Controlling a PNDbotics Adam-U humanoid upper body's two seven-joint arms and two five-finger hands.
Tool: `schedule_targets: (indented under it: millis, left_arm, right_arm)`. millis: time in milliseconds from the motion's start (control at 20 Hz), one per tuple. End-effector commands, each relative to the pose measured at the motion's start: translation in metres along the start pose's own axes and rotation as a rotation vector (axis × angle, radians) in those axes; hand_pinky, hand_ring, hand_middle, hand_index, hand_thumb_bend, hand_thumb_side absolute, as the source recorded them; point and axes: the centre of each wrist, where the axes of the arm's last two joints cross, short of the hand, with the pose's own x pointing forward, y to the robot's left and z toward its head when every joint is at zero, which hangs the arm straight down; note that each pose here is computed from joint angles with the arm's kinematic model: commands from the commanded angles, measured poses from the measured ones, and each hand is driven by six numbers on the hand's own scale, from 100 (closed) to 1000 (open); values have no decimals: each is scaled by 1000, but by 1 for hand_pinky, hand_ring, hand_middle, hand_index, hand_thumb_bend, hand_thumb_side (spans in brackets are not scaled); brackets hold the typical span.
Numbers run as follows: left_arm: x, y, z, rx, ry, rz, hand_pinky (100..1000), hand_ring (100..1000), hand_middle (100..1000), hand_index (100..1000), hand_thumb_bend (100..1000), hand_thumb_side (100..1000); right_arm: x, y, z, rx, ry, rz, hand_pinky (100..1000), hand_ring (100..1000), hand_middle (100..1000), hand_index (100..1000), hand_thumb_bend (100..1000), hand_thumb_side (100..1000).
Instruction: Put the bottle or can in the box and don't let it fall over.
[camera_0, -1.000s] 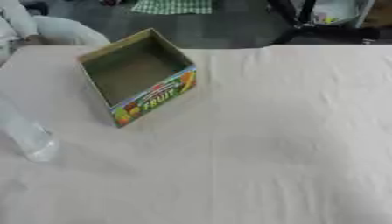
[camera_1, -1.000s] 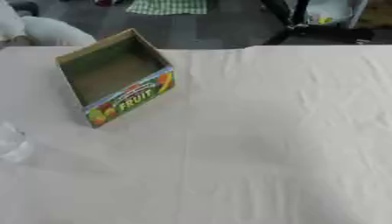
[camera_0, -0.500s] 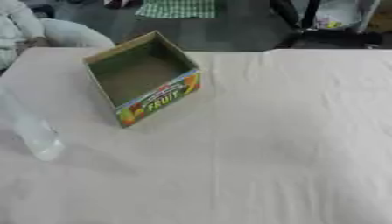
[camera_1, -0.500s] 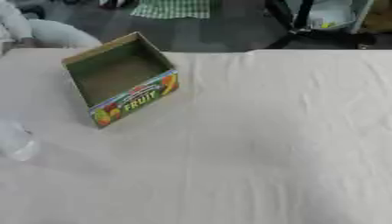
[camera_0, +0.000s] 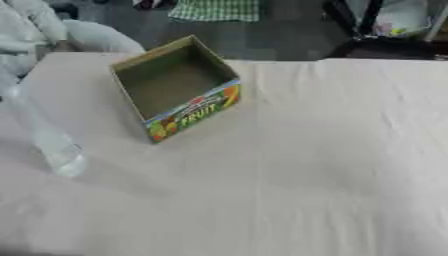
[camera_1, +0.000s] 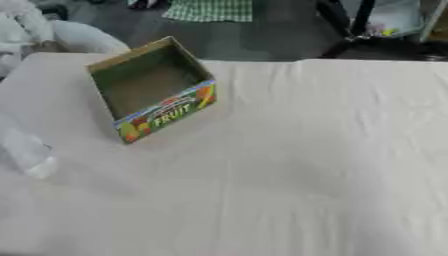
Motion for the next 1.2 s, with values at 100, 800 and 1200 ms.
schedule_targets:
  millis: [100, 800, 1200]
  left_arm:
    - [9, -4, -3, -12, 4, -19, 246, 599, 459, 919, 495, 929]
    - [10, -5, -4, 60, 75, -9, 138, 445, 361, 907, 480, 929]
    - [15, -8, -8, 51, 94, -18, 145, 448, 362, 908, 471, 937]
  right_arm:
    - [11, 0, -6, 16, -38, 7, 866, 964, 1000, 1000, 100, 692]
    - [11, 1, -6, 19, -35, 2, 866, 963, 1000, 1000, 100, 692]
    - [10, 1, -5, 20, -33, 1, 866, 963, 1000, 1000, 100, 692]
